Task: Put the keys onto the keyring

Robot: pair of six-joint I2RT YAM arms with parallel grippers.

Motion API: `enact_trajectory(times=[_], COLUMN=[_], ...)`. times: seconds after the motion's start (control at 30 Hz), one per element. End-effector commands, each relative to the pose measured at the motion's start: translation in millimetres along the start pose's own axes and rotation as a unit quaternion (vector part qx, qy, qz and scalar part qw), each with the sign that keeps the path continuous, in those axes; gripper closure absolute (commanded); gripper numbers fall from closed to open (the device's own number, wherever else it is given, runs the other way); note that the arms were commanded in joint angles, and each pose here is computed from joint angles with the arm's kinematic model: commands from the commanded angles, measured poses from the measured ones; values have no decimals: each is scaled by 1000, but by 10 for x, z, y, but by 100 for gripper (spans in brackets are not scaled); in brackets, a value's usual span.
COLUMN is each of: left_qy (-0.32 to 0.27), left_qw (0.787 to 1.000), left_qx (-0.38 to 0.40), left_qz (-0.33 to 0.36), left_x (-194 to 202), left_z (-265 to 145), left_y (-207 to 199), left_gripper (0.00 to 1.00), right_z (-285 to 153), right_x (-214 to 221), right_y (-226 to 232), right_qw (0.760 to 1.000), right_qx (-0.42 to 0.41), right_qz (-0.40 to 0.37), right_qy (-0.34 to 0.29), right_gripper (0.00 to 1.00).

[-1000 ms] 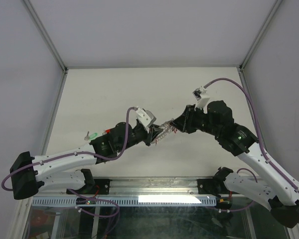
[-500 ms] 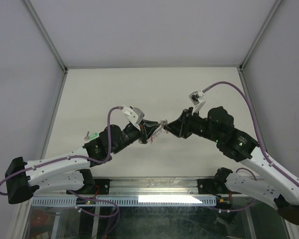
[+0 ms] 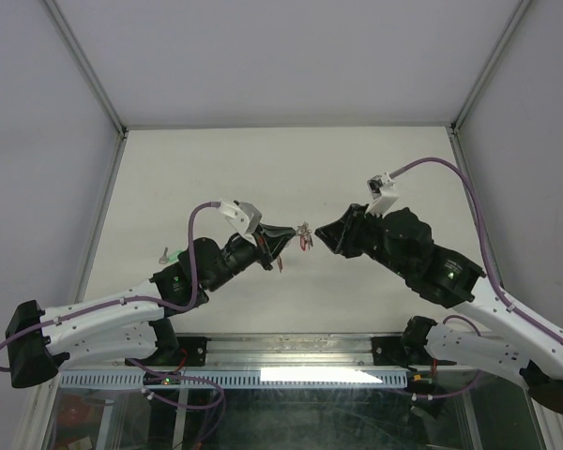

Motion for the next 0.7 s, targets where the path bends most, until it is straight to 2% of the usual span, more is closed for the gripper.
enact_trajectory(times=[0.0, 0.13, 0.43, 0.67], left_qy=[-53, -54, -51, -49], left_qw=[998, 998, 998, 998], left_qx=[19, 19, 24, 30], left_qz=[-17, -17, -18, -19], left_x=[-218, -225, -227, -229], left_z=[-31, -33, -36, -41], left_y=[-94, -93, -107, -119], left_gripper=[100, 100, 100, 100], right_z=[-13, 18, 129, 229], right_x=[-78, -68, -78, -29], right_y=[-50, -24, 86, 49], right_qw=[997, 996, 987, 979], right_qx=[57, 51, -25, -48], right_qz=[45, 71, 157, 197], right_qy=[-19, -10, -4, 0], right_gripper=[69, 68, 60, 62])
Point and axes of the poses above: each gripper's point midway between its finger pads, its own z axis out along the fingers, its own y axis along the line the jaws close on, x = y × z, the point moved 9 cm from there along -z, back along the fingers, and after that the axes turned 13 degrees about -z, right-handed, at the moved point
